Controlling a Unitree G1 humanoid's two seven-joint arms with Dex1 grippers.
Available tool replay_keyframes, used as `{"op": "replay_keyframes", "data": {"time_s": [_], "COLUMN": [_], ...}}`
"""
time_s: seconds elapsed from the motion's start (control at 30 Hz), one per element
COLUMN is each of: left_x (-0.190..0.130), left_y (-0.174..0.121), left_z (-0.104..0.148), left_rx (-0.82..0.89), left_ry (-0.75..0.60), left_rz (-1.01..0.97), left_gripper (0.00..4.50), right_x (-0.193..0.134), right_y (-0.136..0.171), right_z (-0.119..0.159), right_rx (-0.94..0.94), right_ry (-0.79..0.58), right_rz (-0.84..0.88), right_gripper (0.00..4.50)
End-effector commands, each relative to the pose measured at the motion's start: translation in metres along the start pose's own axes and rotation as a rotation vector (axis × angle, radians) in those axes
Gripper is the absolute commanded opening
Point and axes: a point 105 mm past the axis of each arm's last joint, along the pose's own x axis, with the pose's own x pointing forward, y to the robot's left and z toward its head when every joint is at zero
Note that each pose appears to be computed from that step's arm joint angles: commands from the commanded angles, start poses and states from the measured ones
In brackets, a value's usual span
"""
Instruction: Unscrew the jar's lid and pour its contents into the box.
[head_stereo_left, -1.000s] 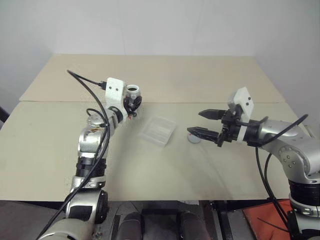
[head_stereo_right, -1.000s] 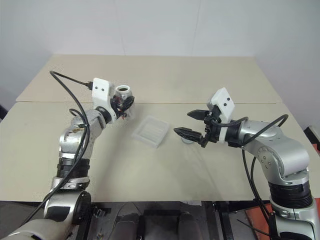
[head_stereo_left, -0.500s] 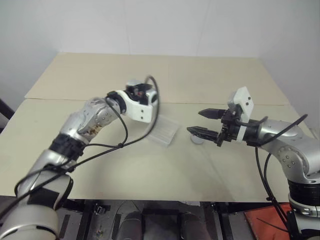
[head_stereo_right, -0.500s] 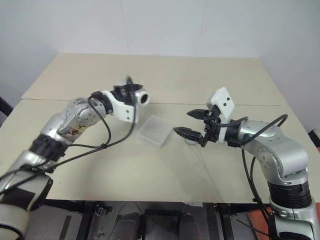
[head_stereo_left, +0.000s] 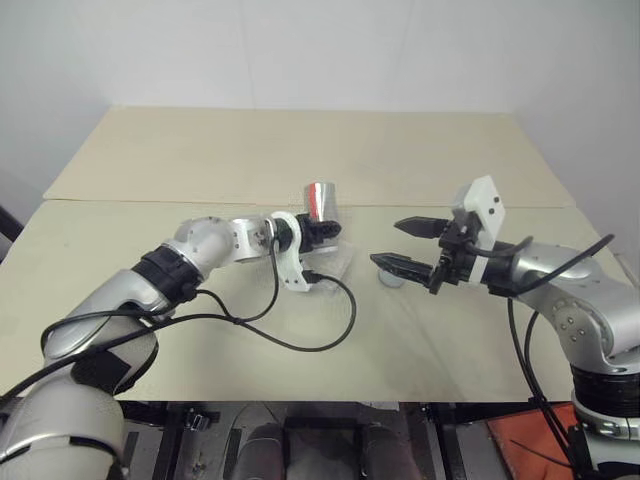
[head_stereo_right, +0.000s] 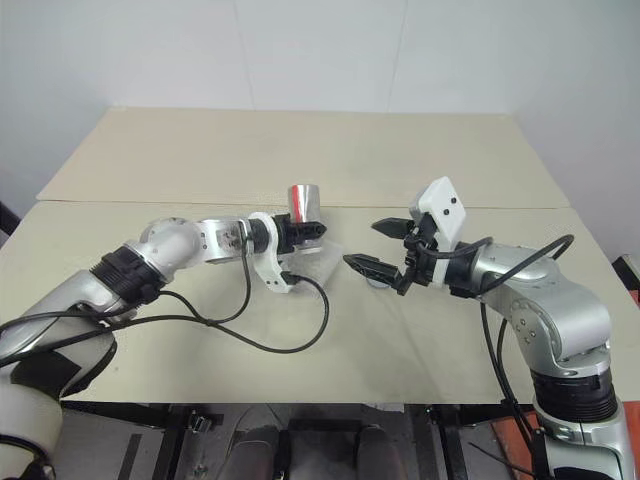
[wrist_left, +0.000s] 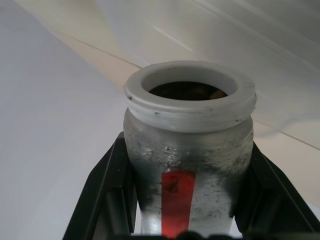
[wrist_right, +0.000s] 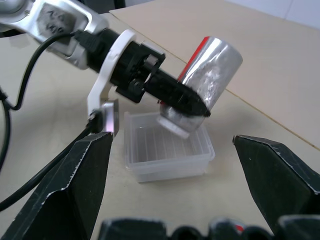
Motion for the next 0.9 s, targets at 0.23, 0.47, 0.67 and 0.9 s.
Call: {"op": "replay_keyframes", "data": {"time_s": [0.23,0.47,0.67,0.9], "left_x": [-0.006,-0.015,-0.018,-0.013], "left_y": [0.006,0.003,0.017,0.013], "left_z": [-0.015,-0.033,-0.035,-0.02], "left_rx": [0.024,-0.095,-0.055,-0.154], "left_ry": [0.07,0.166,0.205,0.198], "left_rz": [0.024,0.048,0.135,0.143], "left_gripper": [2.03,2.03,2.03,2.03], "right_x": [-0.002,0.0,0.0,0.001], "right_y": [0.004,0.005,0.005,0.006], "right_z": [0.015,0.015,0.014,0.018], "right_rx": [-0.042,-0.046,-0.041,-0.047], "right_ry": [-0.06,-0.056,-0.051,-0.053], "right_rz": [0.009,0.019,0.033,0.039], "right_gripper": [4.46,4.46,4.46,4.46]}}
